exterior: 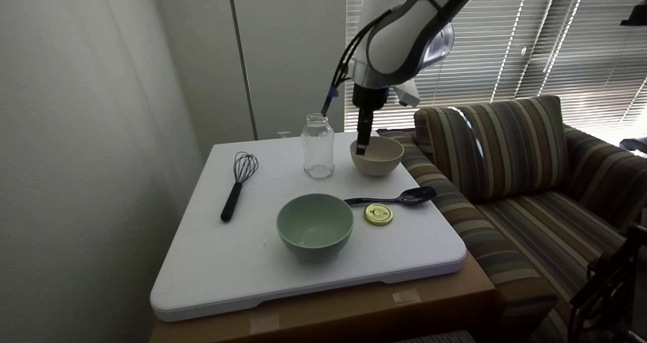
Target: Move the bowl that's closest to the couch slightly to the right then move it back
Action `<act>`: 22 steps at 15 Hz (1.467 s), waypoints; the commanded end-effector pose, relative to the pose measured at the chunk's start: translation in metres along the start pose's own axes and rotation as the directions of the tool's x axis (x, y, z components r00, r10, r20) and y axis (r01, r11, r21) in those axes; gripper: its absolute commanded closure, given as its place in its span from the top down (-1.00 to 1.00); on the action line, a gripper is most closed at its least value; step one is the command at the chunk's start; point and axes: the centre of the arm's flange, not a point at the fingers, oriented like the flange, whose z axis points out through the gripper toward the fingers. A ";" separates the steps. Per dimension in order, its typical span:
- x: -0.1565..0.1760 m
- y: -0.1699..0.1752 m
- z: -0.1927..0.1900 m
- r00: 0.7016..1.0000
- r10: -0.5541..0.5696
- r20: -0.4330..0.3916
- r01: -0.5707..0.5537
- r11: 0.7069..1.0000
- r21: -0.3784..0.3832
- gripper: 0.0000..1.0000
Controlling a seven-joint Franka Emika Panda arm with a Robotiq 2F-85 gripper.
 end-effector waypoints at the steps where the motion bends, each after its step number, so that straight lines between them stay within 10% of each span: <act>1: -0.010 0.006 0.027 0.997 -0.068 -0.035 0.066 0.997 -0.044 1.00; 5: -0.017 0.009 0.040 0.997 -0.053 -0.055 0.051 0.998 -0.038 1.00; 7: -0.019 0.010 0.044 0.998 -0.041 -0.056 0.039 0.999 -0.032 0.46; 17: -0.030 0.010 0.052 0.998 -0.068 -0.016 0.068 0.997 -0.039 -0.94; 22: -0.047 0.047 0.032 0.991 -0.134 0.005 0.134 0.987 -0.088 -0.98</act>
